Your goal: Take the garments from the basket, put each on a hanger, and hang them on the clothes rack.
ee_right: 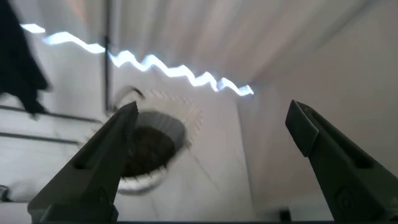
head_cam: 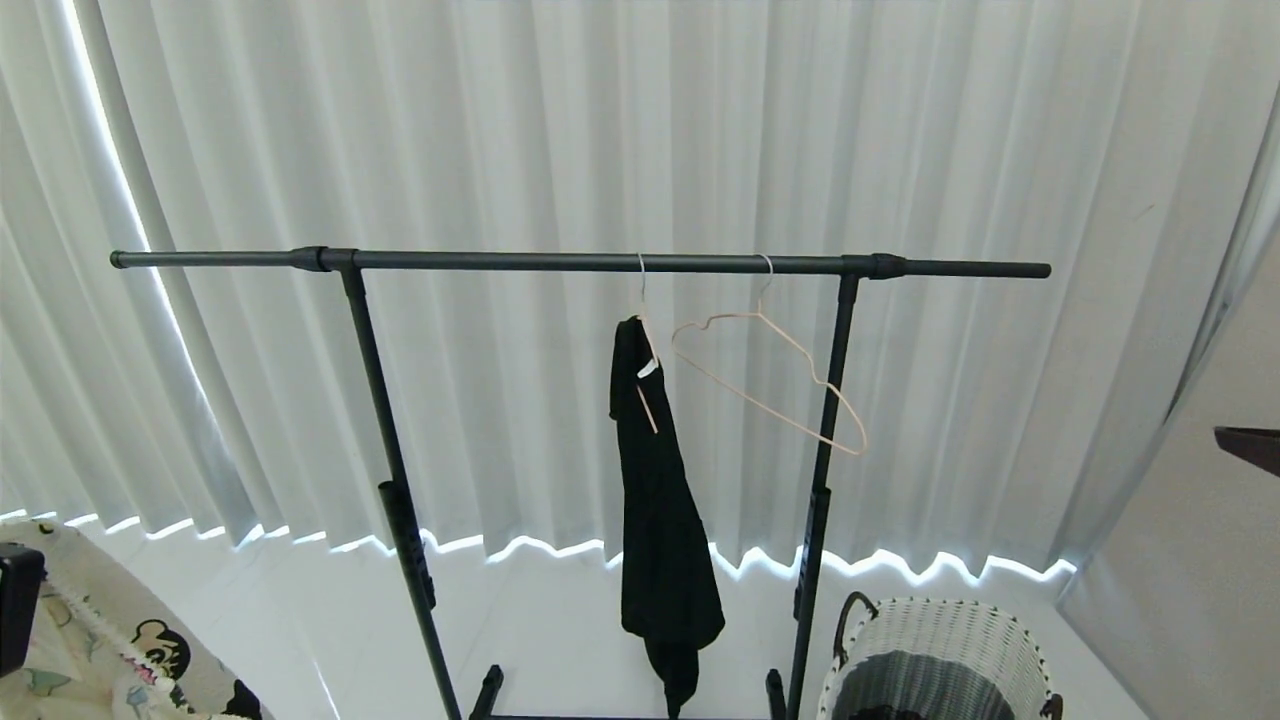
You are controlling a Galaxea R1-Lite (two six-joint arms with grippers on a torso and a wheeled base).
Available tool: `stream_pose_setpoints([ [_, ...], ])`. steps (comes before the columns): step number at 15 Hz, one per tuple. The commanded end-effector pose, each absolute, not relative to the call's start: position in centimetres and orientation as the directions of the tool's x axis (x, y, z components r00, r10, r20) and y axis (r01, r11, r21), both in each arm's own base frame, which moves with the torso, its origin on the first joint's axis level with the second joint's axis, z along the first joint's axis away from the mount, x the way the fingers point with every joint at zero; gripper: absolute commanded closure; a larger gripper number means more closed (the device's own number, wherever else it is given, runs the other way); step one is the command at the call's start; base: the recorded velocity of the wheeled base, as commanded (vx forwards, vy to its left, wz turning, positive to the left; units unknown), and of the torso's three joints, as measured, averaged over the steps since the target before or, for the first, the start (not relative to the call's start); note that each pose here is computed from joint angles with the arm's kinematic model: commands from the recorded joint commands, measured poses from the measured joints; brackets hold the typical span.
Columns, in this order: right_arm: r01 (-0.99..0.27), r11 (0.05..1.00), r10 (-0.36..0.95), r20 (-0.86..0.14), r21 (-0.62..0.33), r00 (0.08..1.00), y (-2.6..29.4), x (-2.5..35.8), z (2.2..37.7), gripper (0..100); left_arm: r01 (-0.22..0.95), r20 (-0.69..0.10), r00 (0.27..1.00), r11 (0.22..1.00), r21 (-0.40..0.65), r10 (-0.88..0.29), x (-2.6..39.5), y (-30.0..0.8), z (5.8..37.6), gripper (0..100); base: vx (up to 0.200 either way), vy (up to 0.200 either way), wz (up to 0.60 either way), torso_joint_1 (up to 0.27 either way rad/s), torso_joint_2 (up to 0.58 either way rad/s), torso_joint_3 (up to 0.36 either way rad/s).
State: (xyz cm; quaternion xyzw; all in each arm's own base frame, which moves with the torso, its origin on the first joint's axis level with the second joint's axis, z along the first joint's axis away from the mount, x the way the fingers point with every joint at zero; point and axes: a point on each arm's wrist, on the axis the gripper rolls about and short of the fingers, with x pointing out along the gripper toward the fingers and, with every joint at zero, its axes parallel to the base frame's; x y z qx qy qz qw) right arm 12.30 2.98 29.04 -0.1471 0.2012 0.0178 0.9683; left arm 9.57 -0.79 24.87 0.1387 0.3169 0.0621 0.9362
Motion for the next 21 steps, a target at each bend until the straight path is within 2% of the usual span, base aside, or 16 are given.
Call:
stream_pose_setpoints([
  [1, -0.113, 0.956, -0.003, -0.395, -0.269, 0.919, 3.2, 13.0, 29.0, 0, -0.029, -0.574, 0.794, 0.955, 0.295, 0.201, 9.5, -0.8, 24.9, 100, 0.0, 0.0, 0.0, 0.0, 0.0, 0.0],
  [6, -0.213, 0.951, 0.123, -0.356, -0.225, 0.926, 3.7, 13.5, 29.5, 0, -0.034, -0.566, 0.799, 0.956, 0.293, 0.202, 9.3, -0.7, 25.0, 100, 0.2, 0.2, 0.0, -0.001, 0.0, 0.008],
  [11, -0.221, 0.95, 0.132, -0.358, -0.22, 0.924, 3.7, 13.6, 29.5, 0, -0.032, -0.566, 0.799, 0.955, 0.295, 0.202, 9.2, -0.7, 25.0, 100, 0.2, 0.2, 0.0, 0.008, 0.0, 0.001],
  [19, -0.206, 0.955, 0.115, -0.374, -0.214, 0.92, 3.8, 15.8, 29.0, 0, -0.032, -0.569, 0.797, 0.954, 0.298, 0.204, 9.2, -0.7, 24.9, 100, 0.0, 0.0, 0.0, 0.0, 0.0, 0.0],
  [21, -0.24, 0.95, 0.147, -0.393, -0.2, 0.908, 4.0, 16.7, 28.6, 0, -0.03, -0.571, 0.795, 0.954, 0.299, 0.204, 9.2, -0.7, 24.8, 100, 0.2, 0.0, 0.0, 0.0, 0.0, 0.0],
])
